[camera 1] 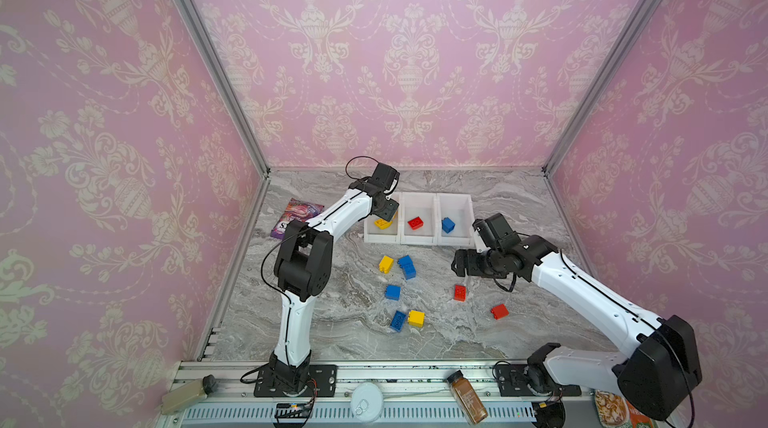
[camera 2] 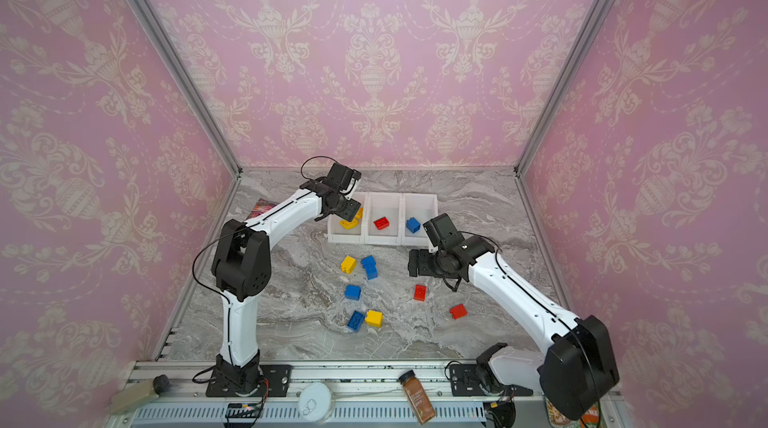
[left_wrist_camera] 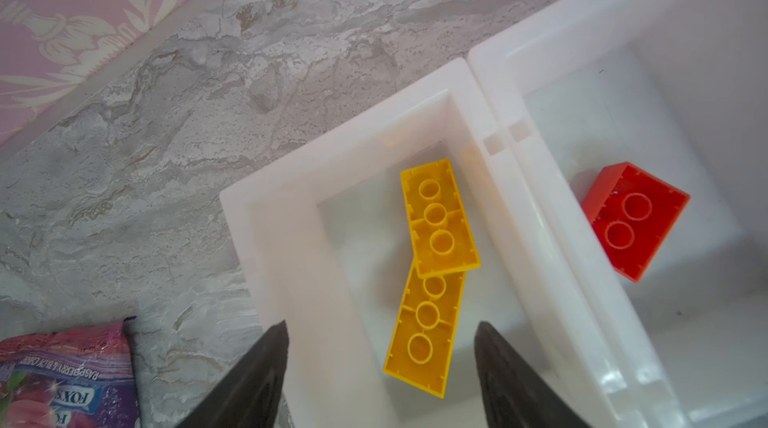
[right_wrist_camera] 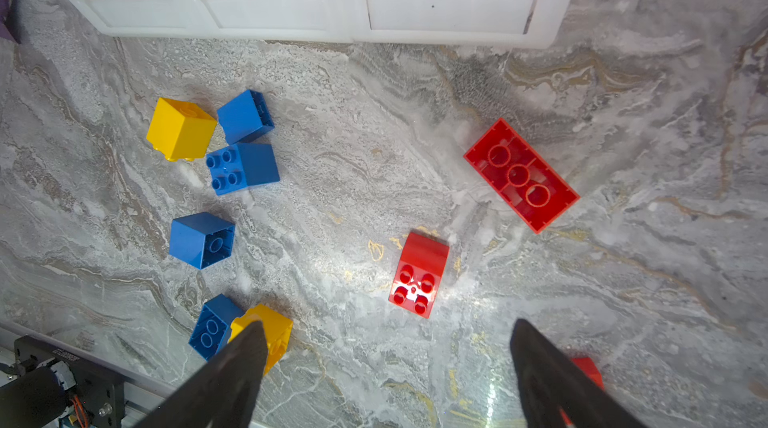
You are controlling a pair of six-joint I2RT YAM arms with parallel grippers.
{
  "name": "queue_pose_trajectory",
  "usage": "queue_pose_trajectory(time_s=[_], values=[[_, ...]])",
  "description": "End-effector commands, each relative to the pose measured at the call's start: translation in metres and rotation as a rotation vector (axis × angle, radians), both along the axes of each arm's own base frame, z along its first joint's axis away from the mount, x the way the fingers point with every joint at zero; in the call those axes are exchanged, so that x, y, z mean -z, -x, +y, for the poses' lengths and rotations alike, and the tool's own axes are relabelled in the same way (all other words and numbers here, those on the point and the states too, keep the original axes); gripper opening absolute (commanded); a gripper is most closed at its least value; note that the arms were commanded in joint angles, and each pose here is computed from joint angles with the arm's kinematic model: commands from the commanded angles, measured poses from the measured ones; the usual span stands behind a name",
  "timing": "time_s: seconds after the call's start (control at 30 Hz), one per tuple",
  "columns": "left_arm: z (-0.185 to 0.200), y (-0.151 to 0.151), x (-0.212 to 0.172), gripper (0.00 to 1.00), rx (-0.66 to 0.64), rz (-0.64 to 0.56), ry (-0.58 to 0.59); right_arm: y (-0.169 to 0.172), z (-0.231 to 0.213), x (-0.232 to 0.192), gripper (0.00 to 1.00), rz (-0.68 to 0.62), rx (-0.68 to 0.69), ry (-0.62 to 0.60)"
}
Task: Sort the legos into containers by color
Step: 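Carry the yellow brick with the left gripper into the nearest compartment and release, then lower the right gripper onto the long red brick while the left gripper rises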
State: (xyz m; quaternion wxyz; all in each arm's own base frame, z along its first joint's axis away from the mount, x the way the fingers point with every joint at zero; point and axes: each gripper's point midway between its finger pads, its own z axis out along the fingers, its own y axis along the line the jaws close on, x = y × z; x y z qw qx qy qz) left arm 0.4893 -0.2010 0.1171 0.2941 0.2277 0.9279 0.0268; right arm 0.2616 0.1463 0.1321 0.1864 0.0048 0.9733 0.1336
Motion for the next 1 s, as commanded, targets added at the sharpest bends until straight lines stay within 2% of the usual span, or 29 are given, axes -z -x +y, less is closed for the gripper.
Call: queue_pose_trajectory(time_s=[0.0, 0.27, 0.5, 0.7, 0.97], values=[[-0.008, 0.008, -0.028, 0.75, 0.006, -0.049, 0.082, -0.001, -0.011, 0.012, 0.93, 0.017, 0.013, 0.051], [-0.012, 0.035, -0.046, 0.79, -0.004, -0.068, 0.211, -0.011, -0.035, 0.035, 0.92, 0.055, -0.025, 0.161], [-0.014, 0.068, -0.054, 0.89, -0.017, -0.061, 0.354, -0.032, -0.045, 0.057, 0.93, 0.053, 0.007, 0.134], [-0.006, 0.091, -0.057, 0.98, -0.029, -0.059, 0.39, -0.046, -0.048, 0.07, 0.91, 0.06, -0.025, 0.173], [-0.002, 0.103, -0.062, 0.99, -0.032, -0.071, 0.415, -0.06, -0.056, 0.079, 0.82, 0.039, -0.049, 0.247]])
